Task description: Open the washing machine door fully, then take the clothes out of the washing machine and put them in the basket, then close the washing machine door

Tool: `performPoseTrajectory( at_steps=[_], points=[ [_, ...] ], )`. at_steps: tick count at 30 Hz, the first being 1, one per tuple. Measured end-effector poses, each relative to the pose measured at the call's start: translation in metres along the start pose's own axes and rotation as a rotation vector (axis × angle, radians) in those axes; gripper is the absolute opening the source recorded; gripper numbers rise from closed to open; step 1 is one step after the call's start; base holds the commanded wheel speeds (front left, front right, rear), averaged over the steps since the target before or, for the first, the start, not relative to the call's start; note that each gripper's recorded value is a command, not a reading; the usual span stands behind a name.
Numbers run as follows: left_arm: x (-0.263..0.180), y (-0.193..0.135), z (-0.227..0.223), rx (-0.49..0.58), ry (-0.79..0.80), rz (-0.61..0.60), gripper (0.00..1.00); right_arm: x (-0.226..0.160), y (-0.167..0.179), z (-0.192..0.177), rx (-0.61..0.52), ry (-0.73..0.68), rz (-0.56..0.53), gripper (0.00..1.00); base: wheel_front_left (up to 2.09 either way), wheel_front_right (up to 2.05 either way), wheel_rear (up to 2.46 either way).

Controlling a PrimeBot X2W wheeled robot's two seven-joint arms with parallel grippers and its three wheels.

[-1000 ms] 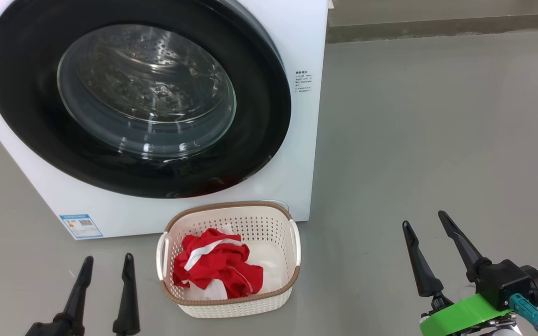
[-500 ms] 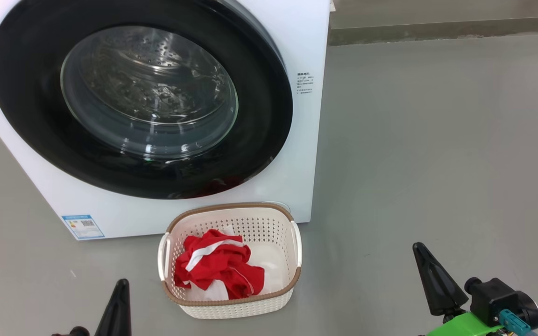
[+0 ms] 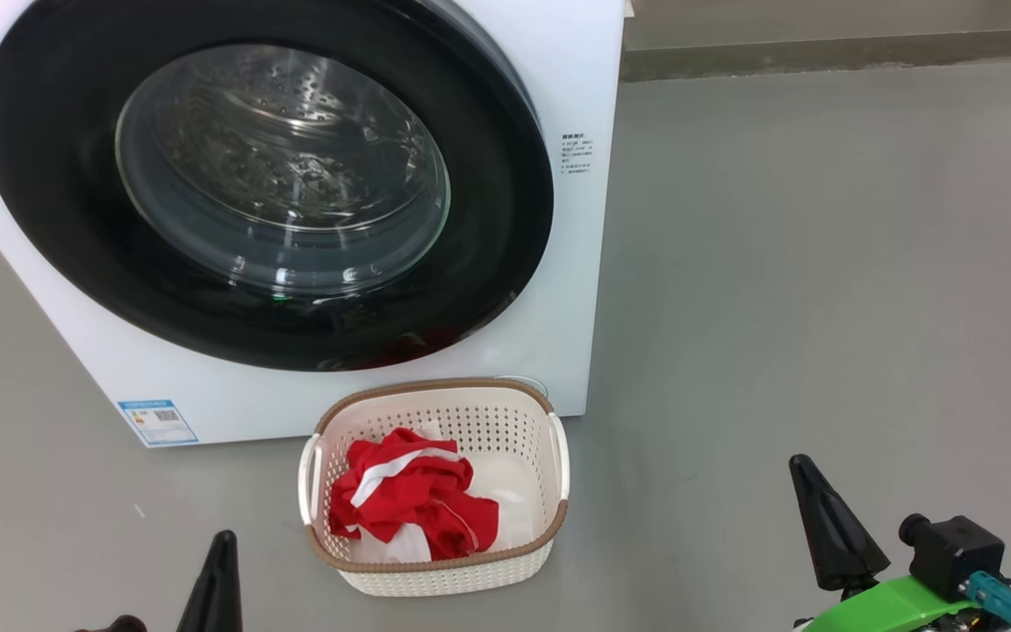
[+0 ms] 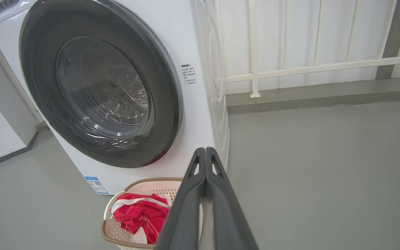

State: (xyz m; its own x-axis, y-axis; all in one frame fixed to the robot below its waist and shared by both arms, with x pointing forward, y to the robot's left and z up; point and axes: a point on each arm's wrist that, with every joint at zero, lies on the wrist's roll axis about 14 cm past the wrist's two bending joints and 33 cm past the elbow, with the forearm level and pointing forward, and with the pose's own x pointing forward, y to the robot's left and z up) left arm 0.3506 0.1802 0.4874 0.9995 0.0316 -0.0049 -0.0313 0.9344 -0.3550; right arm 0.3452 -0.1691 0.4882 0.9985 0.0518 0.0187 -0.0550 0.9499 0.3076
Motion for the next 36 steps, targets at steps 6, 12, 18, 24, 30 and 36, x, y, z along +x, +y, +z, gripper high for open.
performPoseTrajectory(
  at_steps=[6,12,18,24,30,36],
  points=[
    [0.0,0.003,-0.003,-0.065,0.016,0.016,0.0,0.001,-0.004,-0.001,0.068,0.006,-0.019,0.0,0.0,0.0,0.0],
    [0.002,0.004,-0.004,-0.131,0.026,0.025,0.0,0.001,-0.008,-0.002,0.14,0.011,-0.038,0.0,0.0,0.0,0.0],
    [0.002,0.007,-0.006,-0.196,0.039,0.037,0.0,0.001,-0.011,-0.003,0.212,0.018,-0.056,0.0,0.0,0.0,0.0],
    [0.003,0.008,-0.008,-0.262,0.05,0.048,0.0,0.003,-0.015,-0.003,0.281,0.017,-0.071,0.0,0.0,0.0,0.0],
    [0.006,0.009,-0.008,-0.328,0.057,0.057,0.0,0.006,-0.016,-0.001,0.343,0.016,-0.078,0.0,0.0,0.0,0.0],
    [0.007,0.01,-0.009,-0.394,0.061,0.06,0.0,0.007,-0.02,-0.002,0.407,0.018,-0.093,0.0,0.0,0.0,0.0]
  ],
)
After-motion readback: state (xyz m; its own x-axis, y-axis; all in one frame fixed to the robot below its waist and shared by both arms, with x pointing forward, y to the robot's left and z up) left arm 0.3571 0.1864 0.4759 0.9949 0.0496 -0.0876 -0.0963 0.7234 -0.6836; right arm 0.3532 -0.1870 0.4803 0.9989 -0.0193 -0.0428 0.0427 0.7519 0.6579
